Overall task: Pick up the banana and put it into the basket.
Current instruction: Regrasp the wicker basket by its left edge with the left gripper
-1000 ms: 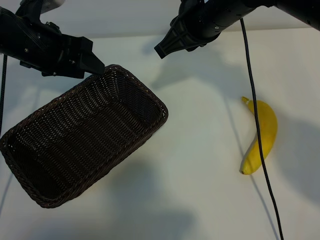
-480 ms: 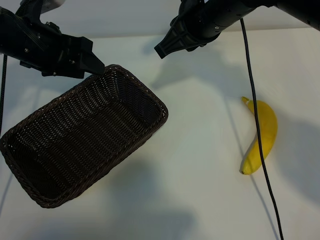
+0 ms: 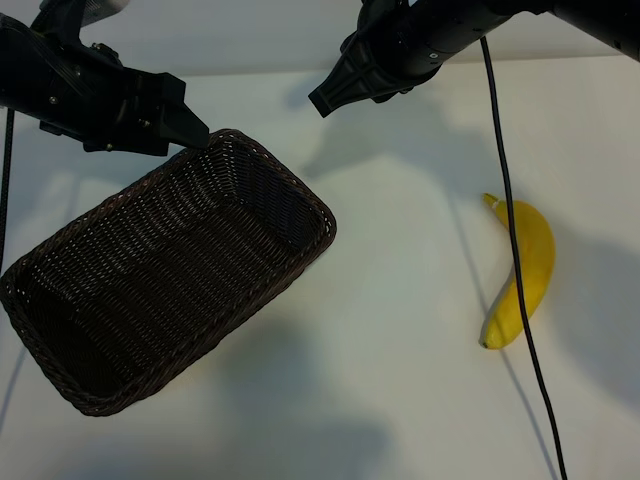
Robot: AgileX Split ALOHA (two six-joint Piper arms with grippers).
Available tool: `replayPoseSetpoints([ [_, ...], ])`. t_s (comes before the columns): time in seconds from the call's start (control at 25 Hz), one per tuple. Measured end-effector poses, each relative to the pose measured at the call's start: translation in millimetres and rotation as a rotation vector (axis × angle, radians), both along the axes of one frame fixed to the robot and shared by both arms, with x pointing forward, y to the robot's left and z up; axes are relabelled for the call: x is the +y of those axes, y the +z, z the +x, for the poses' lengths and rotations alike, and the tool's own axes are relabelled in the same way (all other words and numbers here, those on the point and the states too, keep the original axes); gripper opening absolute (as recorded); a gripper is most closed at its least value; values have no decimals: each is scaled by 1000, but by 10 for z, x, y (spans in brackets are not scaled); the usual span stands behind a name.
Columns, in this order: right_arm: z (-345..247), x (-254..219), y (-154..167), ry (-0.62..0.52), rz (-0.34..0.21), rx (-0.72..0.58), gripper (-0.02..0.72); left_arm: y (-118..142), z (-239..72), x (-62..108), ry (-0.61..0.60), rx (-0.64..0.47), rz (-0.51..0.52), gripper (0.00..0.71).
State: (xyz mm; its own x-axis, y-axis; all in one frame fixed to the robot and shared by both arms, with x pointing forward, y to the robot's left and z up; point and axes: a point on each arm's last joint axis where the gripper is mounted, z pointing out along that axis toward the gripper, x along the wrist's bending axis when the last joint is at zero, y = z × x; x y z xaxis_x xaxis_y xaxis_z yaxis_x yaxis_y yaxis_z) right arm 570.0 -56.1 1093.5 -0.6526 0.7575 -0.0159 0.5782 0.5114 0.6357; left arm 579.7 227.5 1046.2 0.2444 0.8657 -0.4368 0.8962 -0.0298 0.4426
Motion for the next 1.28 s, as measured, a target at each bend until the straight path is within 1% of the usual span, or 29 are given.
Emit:
replayPoseSetpoints([
  [0.24, 0, 0, 0, 0, 0, 0, 251, -1, -4, -1, -12, -3, 4, 542],
  [0.36, 0, 0, 0, 0, 1, 0, 251, -8, -27, -5, -30, 19, 6, 542],
  [0.48, -1, 1, 0, -2, 2, 3, 251, 21, -66, 31, -10, 35, 42, 542],
  [0.56, -1, 1, 0, -3, 3, 3, 251, 95, -113, 77, 30, 34, 77, 542],
  [0.76, -2, 2, 0, -3, 5, 5, 250, 400, -333, 208, 121, -4, 171, 542],
  [0.88, -1, 2, -4, -3, 4, 6, 252, 583, -488, 255, 159, -30, 189, 542],
  [0.96, -2, 2, -4, -5, 4, 8, 259, 684, -583, 274, 189, -38, 184, 542],
  [1.04, -4, 1, -6, -6, 3, 11, 281, 709, -661, 287, 216, -29, 176, 542],
  [1.12, -3, 1, -12, -6, 1, 14, 316, 604, -755, 303, 250, 10, 172, 542],
  [1.2, -6, -1, -15, -7, -1, 18, 362, 425, -849, 332, 289, 48, 183, 542],
  [1.28, -7, -1, -15, -11, 1, 21, 415, 189, -958, 357, 332, 95, 187, 542],
])
